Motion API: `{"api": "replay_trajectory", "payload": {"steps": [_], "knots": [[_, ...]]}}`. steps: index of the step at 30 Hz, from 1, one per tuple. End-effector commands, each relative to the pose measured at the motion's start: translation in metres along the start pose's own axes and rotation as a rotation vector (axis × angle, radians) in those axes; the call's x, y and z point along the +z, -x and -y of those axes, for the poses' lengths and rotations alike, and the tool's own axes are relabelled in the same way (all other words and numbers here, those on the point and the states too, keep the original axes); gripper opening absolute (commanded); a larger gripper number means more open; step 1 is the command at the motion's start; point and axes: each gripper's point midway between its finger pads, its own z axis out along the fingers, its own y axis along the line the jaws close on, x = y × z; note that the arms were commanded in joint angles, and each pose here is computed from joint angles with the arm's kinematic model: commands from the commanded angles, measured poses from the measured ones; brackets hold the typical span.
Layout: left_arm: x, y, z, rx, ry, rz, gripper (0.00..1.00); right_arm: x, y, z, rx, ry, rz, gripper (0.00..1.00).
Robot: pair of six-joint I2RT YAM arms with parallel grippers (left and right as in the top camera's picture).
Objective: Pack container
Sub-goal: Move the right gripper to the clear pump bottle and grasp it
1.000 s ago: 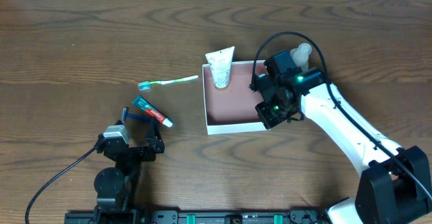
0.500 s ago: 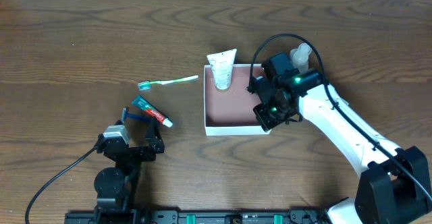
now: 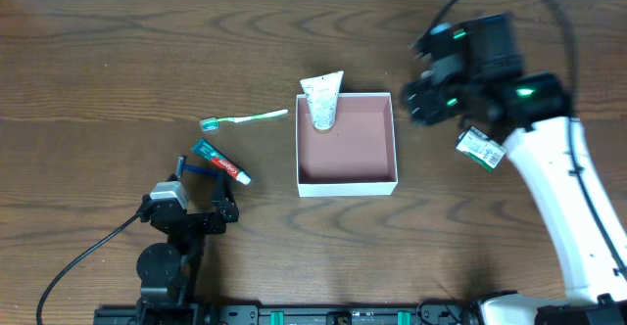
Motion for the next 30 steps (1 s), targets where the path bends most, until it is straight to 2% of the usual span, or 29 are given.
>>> {"api": "replay_trajectory", "payload": {"steps": [1,7,18,26,30], "knots": [[0.003,-0.015,-0.004,0.016,0.004,-0.035,0.98,0.0,0.003,0.038,0.133,-0.072,0.014,0.73],[0.003,-0.015,-0.004,0.016,0.004,-0.035,0.98,0.019,0.003,0.08,0.309,-0.142,0.016,0.71],[0.003,-0.015,-0.004,0.016,0.004,-0.035,0.98,0.072,0.01,0.098,0.396,-0.155,0.013,0.7],[0.003,-0.015,-0.004,0.016,0.004,-0.035,0.98,0.1,-0.002,0.102,0.433,-0.154,-0.042,0.69],[0.003,-0.015,-0.004,0.016,0.004,-0.035,0.98,0.106,-0.002,0.098,0.423,-0.148,-0.047,0.59]]}}
